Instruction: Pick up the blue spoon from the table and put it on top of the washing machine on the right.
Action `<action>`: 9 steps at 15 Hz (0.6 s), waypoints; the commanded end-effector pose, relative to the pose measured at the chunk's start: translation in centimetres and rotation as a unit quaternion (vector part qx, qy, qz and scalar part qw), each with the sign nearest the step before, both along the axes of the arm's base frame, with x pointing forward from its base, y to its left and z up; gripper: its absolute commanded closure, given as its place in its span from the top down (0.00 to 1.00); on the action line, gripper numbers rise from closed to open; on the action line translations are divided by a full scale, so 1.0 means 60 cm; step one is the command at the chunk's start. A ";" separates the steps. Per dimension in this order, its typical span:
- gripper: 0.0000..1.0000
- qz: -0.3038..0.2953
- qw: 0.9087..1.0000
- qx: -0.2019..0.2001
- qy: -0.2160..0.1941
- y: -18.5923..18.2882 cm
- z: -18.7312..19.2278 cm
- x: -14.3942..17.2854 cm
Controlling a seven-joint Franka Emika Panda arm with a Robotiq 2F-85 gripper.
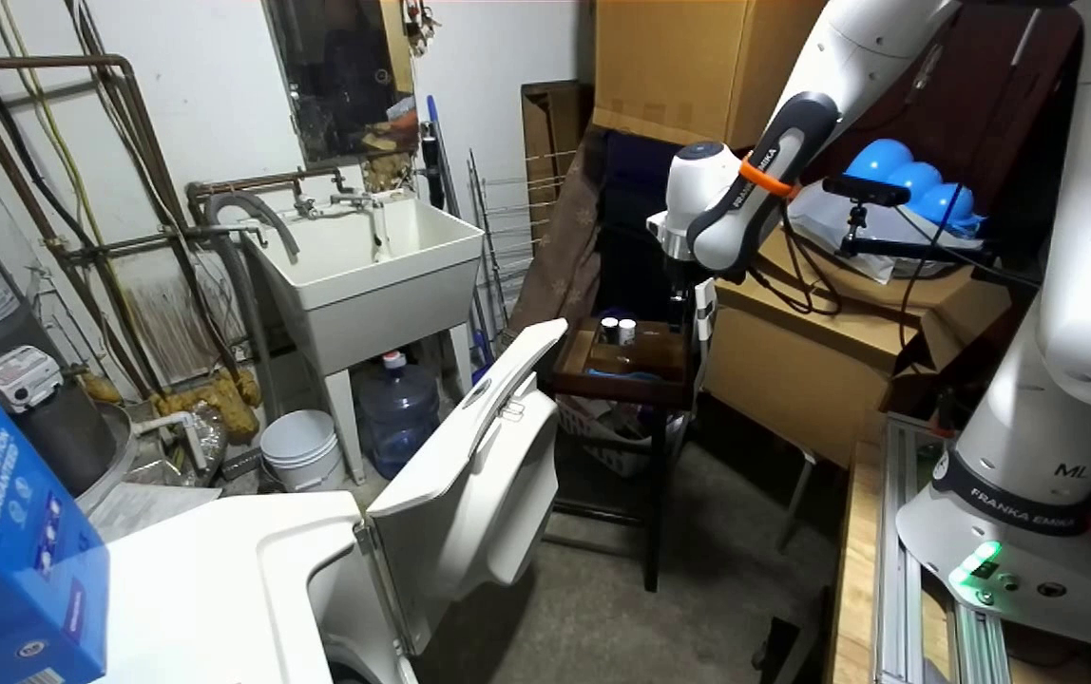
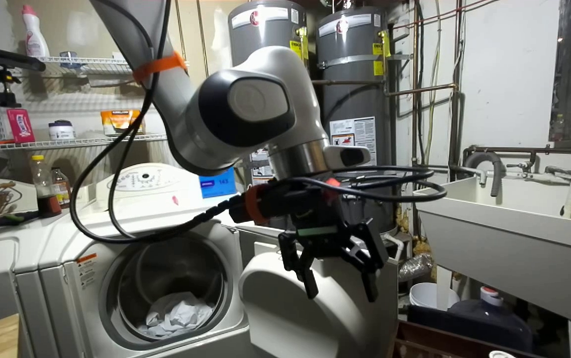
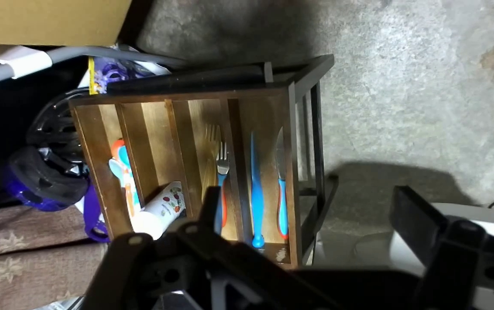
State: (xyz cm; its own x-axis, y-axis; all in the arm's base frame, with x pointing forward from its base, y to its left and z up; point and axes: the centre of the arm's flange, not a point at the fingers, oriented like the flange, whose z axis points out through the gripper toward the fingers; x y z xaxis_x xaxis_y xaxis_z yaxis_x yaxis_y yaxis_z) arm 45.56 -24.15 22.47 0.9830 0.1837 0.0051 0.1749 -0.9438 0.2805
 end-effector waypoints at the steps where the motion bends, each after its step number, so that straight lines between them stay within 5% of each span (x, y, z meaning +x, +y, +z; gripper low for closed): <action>1: 1.00 0.002 1.000 0.000 -0.002 0.002 0.003 0.002; 4: 1.00 0.005 1.000 -0.001 -0.011 0.007 0.018 0.008; 9: 1.00 0.021 0.999 -0.013 -0.033 -0.043 -0.055 0.070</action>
